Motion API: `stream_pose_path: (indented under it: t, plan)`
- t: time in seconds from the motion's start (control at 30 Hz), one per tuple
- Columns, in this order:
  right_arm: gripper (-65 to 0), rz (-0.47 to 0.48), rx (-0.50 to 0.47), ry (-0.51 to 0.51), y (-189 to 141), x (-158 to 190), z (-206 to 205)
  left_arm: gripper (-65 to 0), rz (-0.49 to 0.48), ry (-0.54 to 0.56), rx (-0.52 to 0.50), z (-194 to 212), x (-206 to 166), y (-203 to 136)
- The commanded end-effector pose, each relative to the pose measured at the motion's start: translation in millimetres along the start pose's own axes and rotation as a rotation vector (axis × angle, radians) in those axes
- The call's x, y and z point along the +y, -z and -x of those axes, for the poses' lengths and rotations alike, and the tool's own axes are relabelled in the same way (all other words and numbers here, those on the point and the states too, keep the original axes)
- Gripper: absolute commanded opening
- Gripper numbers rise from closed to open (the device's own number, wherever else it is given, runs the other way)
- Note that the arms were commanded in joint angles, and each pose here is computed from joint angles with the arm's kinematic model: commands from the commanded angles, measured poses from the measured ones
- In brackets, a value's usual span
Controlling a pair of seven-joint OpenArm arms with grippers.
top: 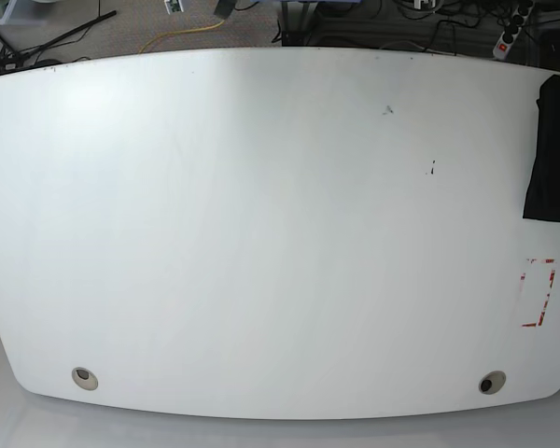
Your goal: Fold the T-shirt properly
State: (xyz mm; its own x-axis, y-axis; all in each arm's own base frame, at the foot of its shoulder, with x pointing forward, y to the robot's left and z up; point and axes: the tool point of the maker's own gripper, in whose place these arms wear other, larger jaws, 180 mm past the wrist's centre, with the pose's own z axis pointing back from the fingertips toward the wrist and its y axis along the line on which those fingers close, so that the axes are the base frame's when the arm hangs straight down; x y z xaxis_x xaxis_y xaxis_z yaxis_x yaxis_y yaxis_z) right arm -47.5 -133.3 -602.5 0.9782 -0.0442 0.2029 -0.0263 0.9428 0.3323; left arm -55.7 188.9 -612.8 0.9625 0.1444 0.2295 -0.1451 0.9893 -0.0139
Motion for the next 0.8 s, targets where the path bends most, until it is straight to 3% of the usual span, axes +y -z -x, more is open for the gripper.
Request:
stream_pose_path:
  t: [0.0, 0.1, 0.13, 0.2, 0.4, 0.77]
  plan:
    - [-52.0, 0.005, 0.036, 0.01, 1, -3, 13, -20.0, -0.06, -0.005, 0.05, 15, 14, 2]
    - [-52.0, 0.042, 0.037, 0.02, 9, -9, 6, -19.7, -0.096, 0.018, 0.077, 5, 24, 17]
    - [-52.0, 0.056, 0.043, 0.041, 25, -13, -10, -19.9, -0.038, 0.117, 0.171, 5, 7, 37]
    - [-51.8, 0.052, 0.047, 0.05, 29, -13, -14, -19.9, -0.018, 0.143, 0.187, 1, 2, 41]
    - [-51.5, 0.081, 0.065, 0.075, 40, -18, -23, -19.9, -0.017, 0.148, 0.184, -21, -2, 51]
    - [-51.4, 0.082, 0.062, 0.081, 43, -19, -29, -19.9, -0.019, 0.151, 0.21, -18, -1, 51]
